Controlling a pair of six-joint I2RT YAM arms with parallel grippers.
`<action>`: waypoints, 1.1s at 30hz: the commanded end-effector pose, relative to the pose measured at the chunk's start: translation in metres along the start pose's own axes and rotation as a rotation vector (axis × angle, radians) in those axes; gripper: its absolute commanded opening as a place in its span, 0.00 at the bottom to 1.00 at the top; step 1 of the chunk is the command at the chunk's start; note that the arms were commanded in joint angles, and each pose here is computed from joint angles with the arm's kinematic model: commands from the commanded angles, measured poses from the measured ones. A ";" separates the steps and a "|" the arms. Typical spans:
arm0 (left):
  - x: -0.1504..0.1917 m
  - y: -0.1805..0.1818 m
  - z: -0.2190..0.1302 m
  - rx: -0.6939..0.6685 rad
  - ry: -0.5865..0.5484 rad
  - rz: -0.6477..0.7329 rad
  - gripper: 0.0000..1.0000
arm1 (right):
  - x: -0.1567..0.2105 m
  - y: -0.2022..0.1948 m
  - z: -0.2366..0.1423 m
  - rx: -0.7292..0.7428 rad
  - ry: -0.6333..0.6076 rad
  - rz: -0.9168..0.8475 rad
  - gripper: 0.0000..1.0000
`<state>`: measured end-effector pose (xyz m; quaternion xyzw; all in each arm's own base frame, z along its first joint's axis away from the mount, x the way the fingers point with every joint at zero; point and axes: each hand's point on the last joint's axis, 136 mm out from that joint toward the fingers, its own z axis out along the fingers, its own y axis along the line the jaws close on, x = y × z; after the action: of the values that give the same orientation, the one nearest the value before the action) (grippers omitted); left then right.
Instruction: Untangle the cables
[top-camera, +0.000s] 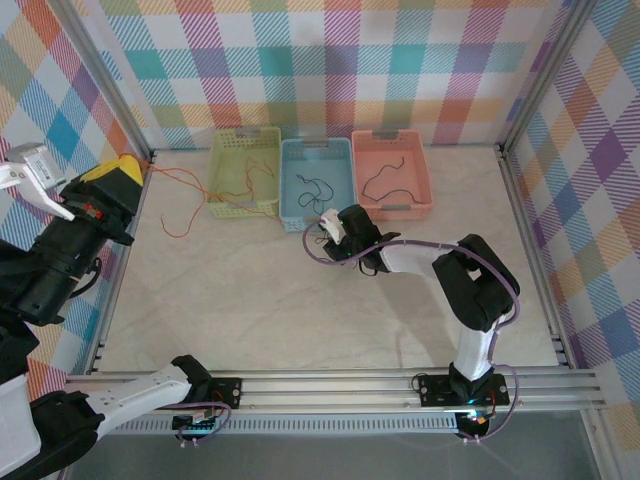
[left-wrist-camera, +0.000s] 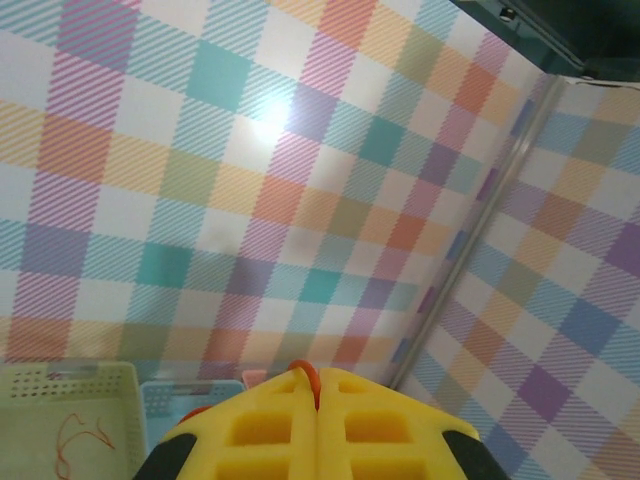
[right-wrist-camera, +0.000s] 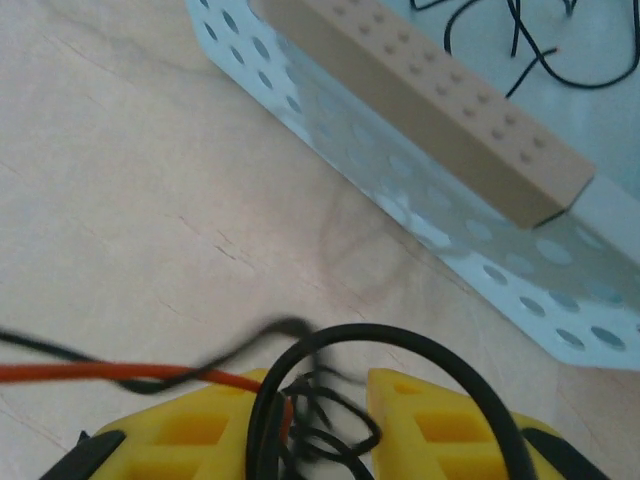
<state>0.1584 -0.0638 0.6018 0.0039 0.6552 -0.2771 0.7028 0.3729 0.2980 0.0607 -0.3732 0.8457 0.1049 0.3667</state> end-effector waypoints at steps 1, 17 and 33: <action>-0.030 0.008 -0.012 -0.045 -0.110 0.006 0.00 | 0.008 -0.009 0.004 0.029 0.061 0.033 0.32; -0.028 0.028 -0.006 -0.169 -0.139 0.052 0.00 | 0.020 -0.026 0.005 0.083 0.115 0.076 0.33; 0.066 0.016 0.126 -0.242 0.179 0.229 0.00 | 0.016 -0.021 0.004 0.051 0.097 0.086 0.33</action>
<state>0.2672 -0.1271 0.5413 0.0267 0.7475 -0.1396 0.6489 0.3787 0.2733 0.0420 -0.3389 0.8794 0.0694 0.3270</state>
